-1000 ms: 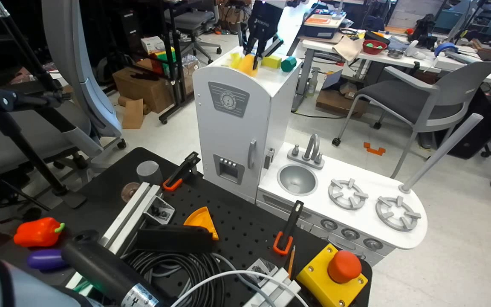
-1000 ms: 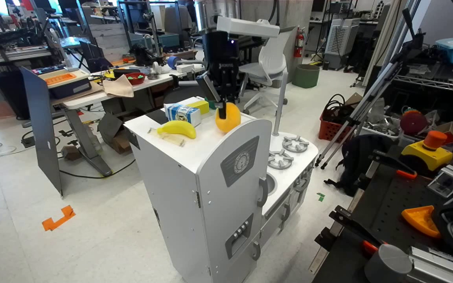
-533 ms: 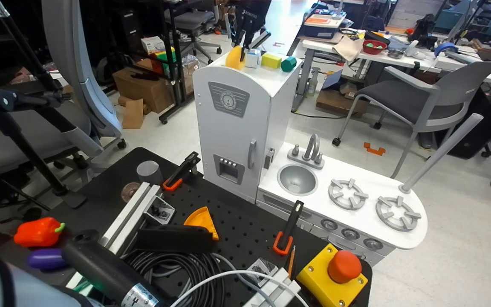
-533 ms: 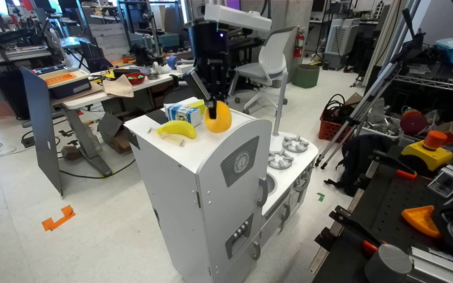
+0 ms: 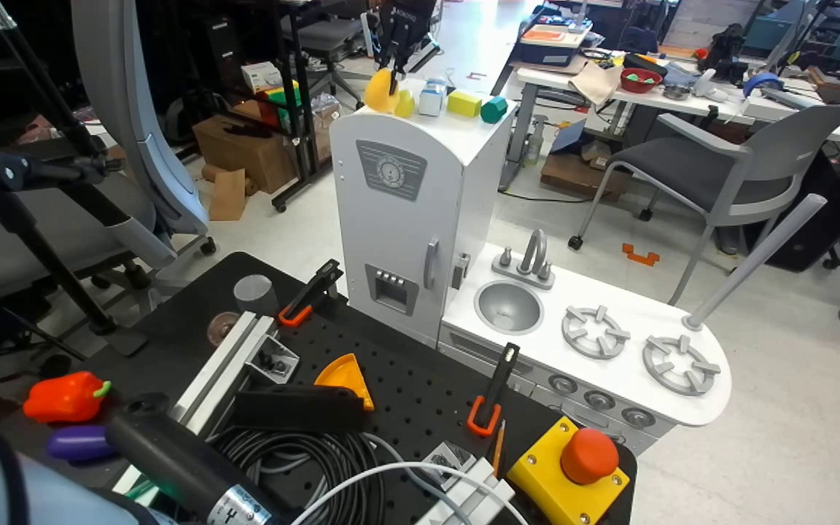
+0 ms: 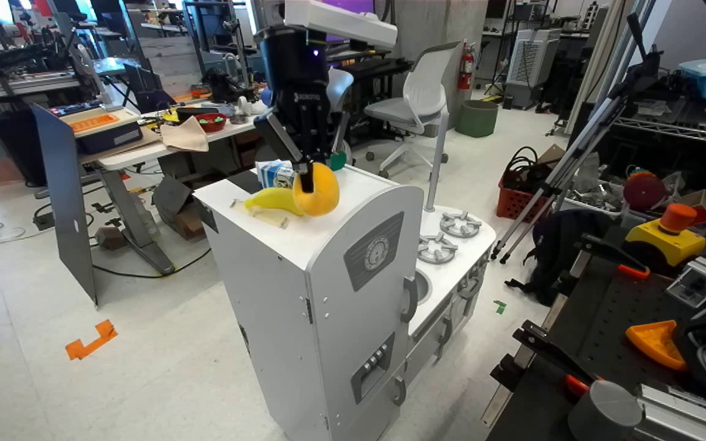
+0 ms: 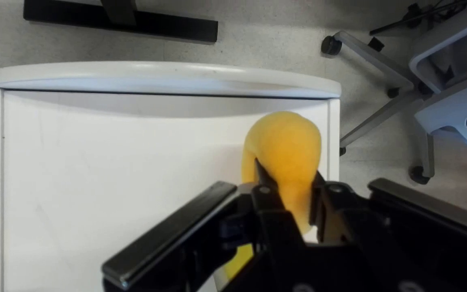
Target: Move the yellow plushie to the left
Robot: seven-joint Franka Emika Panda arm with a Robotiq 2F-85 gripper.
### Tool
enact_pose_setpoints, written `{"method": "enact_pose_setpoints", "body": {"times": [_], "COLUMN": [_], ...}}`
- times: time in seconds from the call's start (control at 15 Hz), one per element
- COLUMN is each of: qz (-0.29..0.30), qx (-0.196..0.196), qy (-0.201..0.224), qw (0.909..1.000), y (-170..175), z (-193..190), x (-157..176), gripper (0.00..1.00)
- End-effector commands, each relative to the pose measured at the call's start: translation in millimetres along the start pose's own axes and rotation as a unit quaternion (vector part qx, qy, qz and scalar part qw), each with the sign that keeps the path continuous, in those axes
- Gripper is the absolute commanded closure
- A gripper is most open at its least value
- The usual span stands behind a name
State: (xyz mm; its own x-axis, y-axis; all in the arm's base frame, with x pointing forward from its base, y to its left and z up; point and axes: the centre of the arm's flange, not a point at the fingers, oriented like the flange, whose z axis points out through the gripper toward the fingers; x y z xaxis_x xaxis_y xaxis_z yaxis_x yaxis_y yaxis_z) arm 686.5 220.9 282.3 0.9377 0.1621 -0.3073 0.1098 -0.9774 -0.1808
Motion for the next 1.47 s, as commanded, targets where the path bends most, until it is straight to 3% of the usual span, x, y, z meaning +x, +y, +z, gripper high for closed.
{"method": "enact_pose_setpoints", "body": {"times": [0.0, 0.73, 0.8, 0.87, 1.2, 1.4], "qz": [-0.005, 0.0, 0.001, 0.0, -0.004, -0.006], "qx": [0.002, 0.001, -0.002, -0.004, -0.012, -0.019], "qy": [-0.023, -0.07, -0.074, -0.075, -0.067, -0.055], "qw": [0.9997, 0.9976, 0.9973, 0.9972, 0.9977, 0.9983], "y": [-11.0, -12.6, -12.6, -12.6, -11.5, -12.1], "z": [1.9, 20.3, 19.8, 18.3, 15.7, 10.0], "x": [29.3, 49.7, 48.6, 47.3, 37.3, 29.5], "gripper": [0.95, 0.95, 0.56, 0.54, 0.18, 0.01]}}
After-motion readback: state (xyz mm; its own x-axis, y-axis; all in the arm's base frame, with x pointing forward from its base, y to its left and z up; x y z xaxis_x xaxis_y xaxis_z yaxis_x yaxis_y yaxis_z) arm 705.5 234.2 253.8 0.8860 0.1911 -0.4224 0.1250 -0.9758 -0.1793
